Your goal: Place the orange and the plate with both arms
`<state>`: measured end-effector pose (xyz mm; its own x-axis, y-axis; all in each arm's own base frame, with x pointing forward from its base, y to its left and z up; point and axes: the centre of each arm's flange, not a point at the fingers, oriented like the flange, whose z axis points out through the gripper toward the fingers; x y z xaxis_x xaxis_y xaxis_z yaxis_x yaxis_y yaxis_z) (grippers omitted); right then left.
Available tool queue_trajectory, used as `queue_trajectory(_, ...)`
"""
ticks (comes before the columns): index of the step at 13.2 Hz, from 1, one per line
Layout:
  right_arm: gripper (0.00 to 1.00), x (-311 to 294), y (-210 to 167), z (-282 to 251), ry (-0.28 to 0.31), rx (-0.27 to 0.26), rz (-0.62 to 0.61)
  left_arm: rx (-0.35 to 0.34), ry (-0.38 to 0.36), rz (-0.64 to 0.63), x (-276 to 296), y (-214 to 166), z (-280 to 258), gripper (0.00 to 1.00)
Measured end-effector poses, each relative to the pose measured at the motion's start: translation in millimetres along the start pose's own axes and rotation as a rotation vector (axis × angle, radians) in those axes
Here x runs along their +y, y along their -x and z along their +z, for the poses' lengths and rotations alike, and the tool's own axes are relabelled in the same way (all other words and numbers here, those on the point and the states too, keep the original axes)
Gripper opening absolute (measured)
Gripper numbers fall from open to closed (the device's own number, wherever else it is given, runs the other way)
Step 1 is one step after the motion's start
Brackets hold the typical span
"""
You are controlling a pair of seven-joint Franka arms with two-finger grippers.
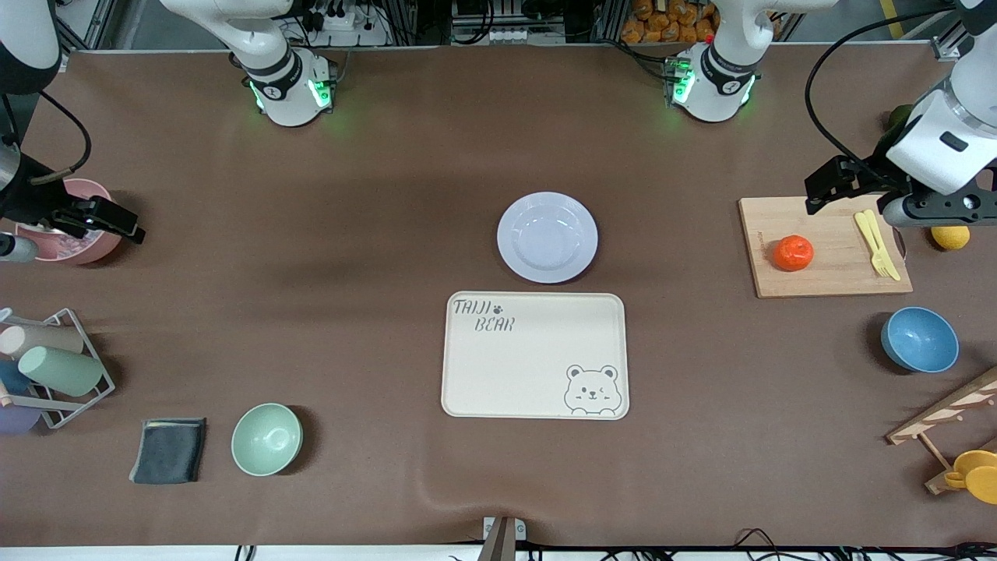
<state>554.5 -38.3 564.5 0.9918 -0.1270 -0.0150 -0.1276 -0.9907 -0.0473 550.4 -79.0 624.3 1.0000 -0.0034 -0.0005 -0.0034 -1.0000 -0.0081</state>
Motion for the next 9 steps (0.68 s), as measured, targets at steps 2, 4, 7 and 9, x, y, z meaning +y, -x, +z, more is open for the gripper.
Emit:
queue_trajectory(2, 1.00, 0.0, 0.1, 0.0, 0.000, -0.001, 0.000, 0.000, -0.002, 0.004, 1.7, 0.1, 0.2, 1.00)
queue_trajectory(4, 1.00, 0.0, 0.2, 0.0, 0.000, -0.001, 0.000, 0.004, -0.005, 0.005, 2.3, -0.3, 0.0, 1.00)
queue_trajectory(7, 1.00, 0.1, 0.0, 0.3, 0.000, -0.002, 0.000, 0.004, -0.005, 0.005, 2.0, -0.5, 0.2, 1.00)
queue_trajectory(9, 1.00, 0.4, -0.5, 1.5, -0.003, -0.004, 0.002, 0.001, -0.006, 0.002, 0.4, -1.7, 2.3, 1.00)
